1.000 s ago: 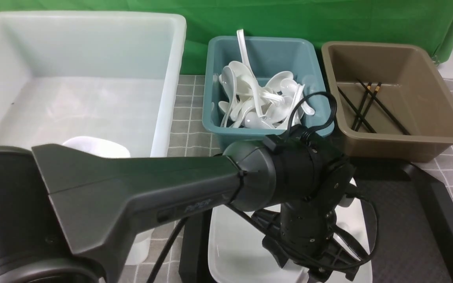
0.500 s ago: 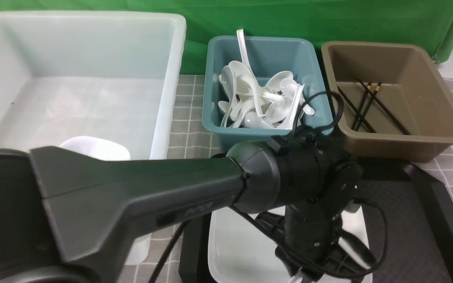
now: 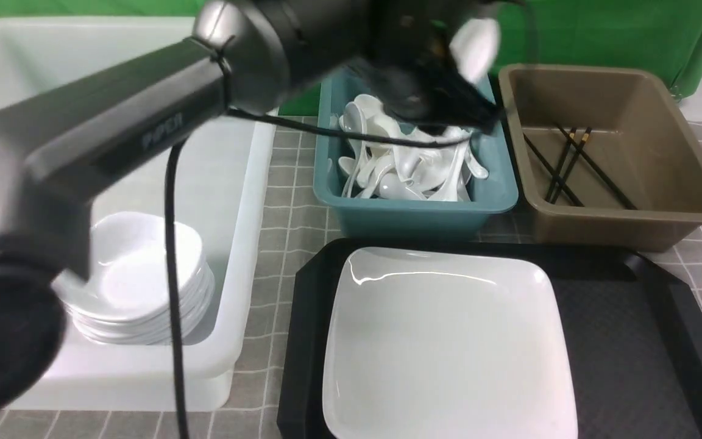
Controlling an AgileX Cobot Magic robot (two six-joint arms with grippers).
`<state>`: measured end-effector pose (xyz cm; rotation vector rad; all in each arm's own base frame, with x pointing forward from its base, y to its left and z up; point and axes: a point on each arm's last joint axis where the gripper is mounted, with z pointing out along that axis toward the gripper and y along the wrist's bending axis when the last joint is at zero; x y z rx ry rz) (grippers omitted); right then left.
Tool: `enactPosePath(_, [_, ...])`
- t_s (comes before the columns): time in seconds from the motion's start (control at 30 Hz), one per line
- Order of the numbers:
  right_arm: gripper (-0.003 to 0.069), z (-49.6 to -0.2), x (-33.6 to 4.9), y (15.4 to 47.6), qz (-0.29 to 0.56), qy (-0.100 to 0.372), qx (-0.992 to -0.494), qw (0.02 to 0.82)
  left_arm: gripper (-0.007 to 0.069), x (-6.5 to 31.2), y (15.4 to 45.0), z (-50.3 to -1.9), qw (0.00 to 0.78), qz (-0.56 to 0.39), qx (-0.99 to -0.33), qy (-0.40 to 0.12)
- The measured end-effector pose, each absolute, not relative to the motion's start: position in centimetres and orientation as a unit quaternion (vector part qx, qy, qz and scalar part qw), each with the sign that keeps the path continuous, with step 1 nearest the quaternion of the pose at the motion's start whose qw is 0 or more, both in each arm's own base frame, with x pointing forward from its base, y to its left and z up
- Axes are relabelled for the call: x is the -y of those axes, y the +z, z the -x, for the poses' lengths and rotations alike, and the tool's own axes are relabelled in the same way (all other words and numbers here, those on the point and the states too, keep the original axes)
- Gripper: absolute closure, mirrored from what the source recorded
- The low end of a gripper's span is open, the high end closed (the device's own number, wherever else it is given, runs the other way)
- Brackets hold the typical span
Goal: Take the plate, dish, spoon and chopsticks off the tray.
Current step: Use the left arm to put the soup spoon into the small storage box in the middle, then use the left arm to grab a plate from the dinner plate
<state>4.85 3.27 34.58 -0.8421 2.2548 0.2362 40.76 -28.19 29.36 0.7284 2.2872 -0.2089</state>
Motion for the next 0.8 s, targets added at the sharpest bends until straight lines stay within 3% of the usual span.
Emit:
enactPosePath(0.13, [0.0422,-4.6,-3.5,34.5,0.32,0.108,-0.876,0.345,0.0427,26.7,26.7,-43.3,0.346,-0.279,-0.892,-0.082])
enactPosePath(0.23, [0.0422,-4.6,-3.5,34.5,0.319,0.112,-0.876,0.343,0.0252,25.9,25.3,-44.4,0.337,-0.273,-0.897,-0.08])
enactPosePath(0.3, [0.0422,-4.6,-3.5,34.5,0.318,0.112,-0.877,0.343,0.0139,25.5,25.6,-44.4,0.335,-0.27,-0.899,-0.081])
enactPosePath(0.4, [0.0422,-4.7,-3.4,34.5,0.318,0.107,-0.876,0.346,0.0095,24.8,27.7,-43.3,0.322,-0.282,-0.9,-0.075])
enactPosePath(0.53, [0.0422,-4.8,-3.3,34.6,0.317,0.099,-0.876,0.351,0.0202,24.2,31.2,-40.4,0.295,-0.327,-0.896,-0.06])
enactPosePath(0.57, [0.0422,-4.9,-3.3,34.6,0.316,0.096,-0.875,0.353,0.0271,23.9,32.4,-39.1,0.29,-0.341,-0.892,-0.058])
enactPosePath(0.6, [0.0422,-4.9,-3.2,34.6,0.316,0.092,-0.874,0.357,0.042,23.8,34.1,-36.8,0.287,-0.367,-0.883,-0.056])
enactPosePath(0.67, [0.0422,-5.0,-3.2,34.7,0.316,0.09,-0.873,0.36,0.0521,23.5,34.8,-34.6,0.279,-0.401,-0.871,-0.051])
enactPosePath(0.8, [0.0422,-5.2,-3.4,34.9,0.315,0.098,-0.865,0.378,0.0611,22.5,35.3,-28.0,0.254,-0.498,-0.828,-0.041])
